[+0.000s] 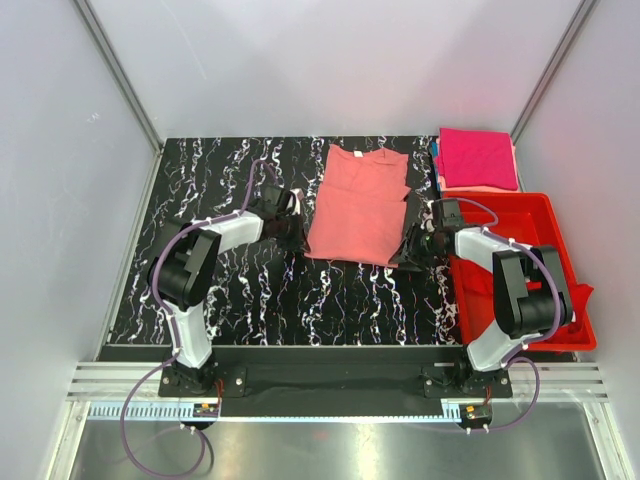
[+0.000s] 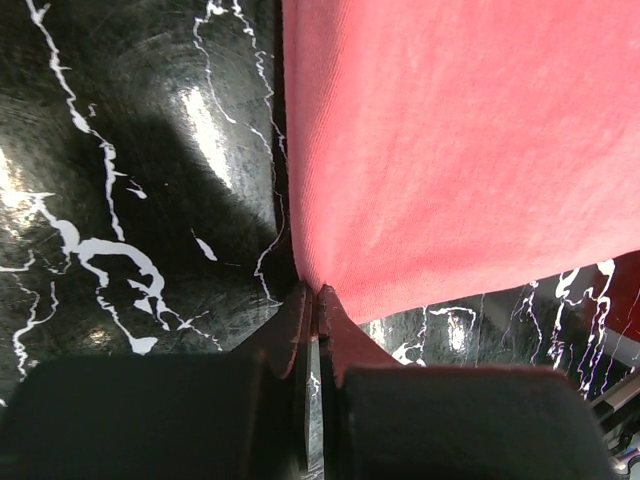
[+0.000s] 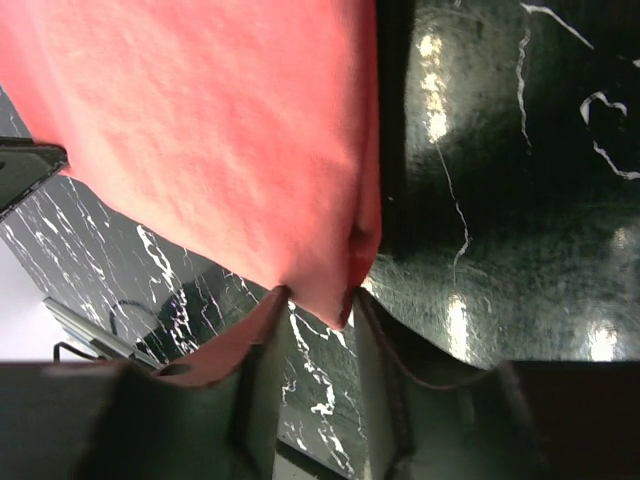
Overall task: Fold and stack the t-shirts
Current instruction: Fold the tshirt
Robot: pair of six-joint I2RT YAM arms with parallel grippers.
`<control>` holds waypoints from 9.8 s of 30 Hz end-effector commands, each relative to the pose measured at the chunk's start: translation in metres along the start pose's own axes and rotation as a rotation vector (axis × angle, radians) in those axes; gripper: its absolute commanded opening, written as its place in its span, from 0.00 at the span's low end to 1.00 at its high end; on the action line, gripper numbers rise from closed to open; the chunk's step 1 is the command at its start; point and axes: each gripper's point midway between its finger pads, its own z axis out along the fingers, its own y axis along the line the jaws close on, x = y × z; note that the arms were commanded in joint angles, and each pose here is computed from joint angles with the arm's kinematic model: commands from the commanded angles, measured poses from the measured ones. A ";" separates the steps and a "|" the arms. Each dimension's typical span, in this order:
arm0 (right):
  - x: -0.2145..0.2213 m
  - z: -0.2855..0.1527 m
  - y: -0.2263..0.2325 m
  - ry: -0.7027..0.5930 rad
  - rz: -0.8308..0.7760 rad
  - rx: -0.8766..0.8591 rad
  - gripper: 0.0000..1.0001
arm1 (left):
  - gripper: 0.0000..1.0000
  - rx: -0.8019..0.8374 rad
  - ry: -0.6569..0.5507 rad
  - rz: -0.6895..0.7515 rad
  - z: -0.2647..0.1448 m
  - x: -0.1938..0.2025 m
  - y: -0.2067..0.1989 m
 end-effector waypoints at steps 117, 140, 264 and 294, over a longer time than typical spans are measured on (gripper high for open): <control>0.107 -0.051 0.003 -0.016 -0.009 0.075 0.00 | 0.00 0.009 -0.097 -0.238 -0.109 0.134 -0.007; -0.018 -0.119 0.125 -0.304 -0.270 0.145 0.00 | 0.00 -0.025 -0.326 -0.170 -0.182 -0.025 -0.051; -0.149 0.065 0.115 -0.061 -0.358 -0.249 0.64 | 0.68 -0.142 -0.067 -0.157 -0.050 -0.082 0.075; -0.055 0.045 0.098 -0.063 -0.322 -0.186 0.61 | 0.62 0.000 -0.022 -0.071 -0.056 -0.096 0.061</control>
